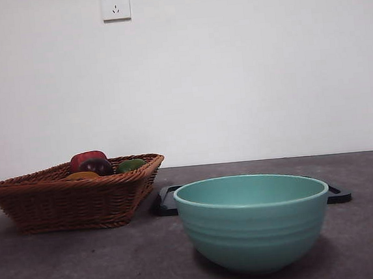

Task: Pick up the wifruite, put it on the bowl, pick up the plate, put it on desk

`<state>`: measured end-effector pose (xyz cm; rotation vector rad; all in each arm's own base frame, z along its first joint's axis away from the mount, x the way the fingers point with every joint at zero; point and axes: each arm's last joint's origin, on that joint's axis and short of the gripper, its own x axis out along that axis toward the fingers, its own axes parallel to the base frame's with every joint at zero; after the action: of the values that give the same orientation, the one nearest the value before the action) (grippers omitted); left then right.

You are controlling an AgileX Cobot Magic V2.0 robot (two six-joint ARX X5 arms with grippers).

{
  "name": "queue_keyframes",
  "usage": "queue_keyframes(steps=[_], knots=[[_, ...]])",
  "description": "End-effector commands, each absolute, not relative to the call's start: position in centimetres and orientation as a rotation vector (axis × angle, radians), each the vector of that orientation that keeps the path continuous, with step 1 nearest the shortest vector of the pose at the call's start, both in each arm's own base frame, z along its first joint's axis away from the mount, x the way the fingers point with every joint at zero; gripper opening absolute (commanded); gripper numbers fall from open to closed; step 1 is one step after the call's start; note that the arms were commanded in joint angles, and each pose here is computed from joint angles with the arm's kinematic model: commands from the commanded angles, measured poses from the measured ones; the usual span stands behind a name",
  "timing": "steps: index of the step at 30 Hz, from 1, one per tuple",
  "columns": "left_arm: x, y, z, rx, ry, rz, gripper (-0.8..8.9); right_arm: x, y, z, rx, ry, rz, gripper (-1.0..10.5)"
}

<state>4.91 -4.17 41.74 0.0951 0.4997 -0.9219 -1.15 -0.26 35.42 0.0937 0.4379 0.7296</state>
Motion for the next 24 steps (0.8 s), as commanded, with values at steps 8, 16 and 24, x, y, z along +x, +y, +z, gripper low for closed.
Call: queue_keyframes(steps=[8,16,24], knots=[[4.8,-4.2,42.0,0.106,0.484,-0.941,0.19,-1.2,-0.3,35.8,0.106,0.426,0.736,0.1],[5.8,-3.4,41.2,0.05,0.513,-0.783,0.19,-1.2,-0.3,35.8,0.106,0.426,0.736,0.1],[6.7,-1.6,35.9,-0.031,0.398,-0.481,0.19,-1.2,-0.3,35.8,0.106,0.426,0.736,0.1]])
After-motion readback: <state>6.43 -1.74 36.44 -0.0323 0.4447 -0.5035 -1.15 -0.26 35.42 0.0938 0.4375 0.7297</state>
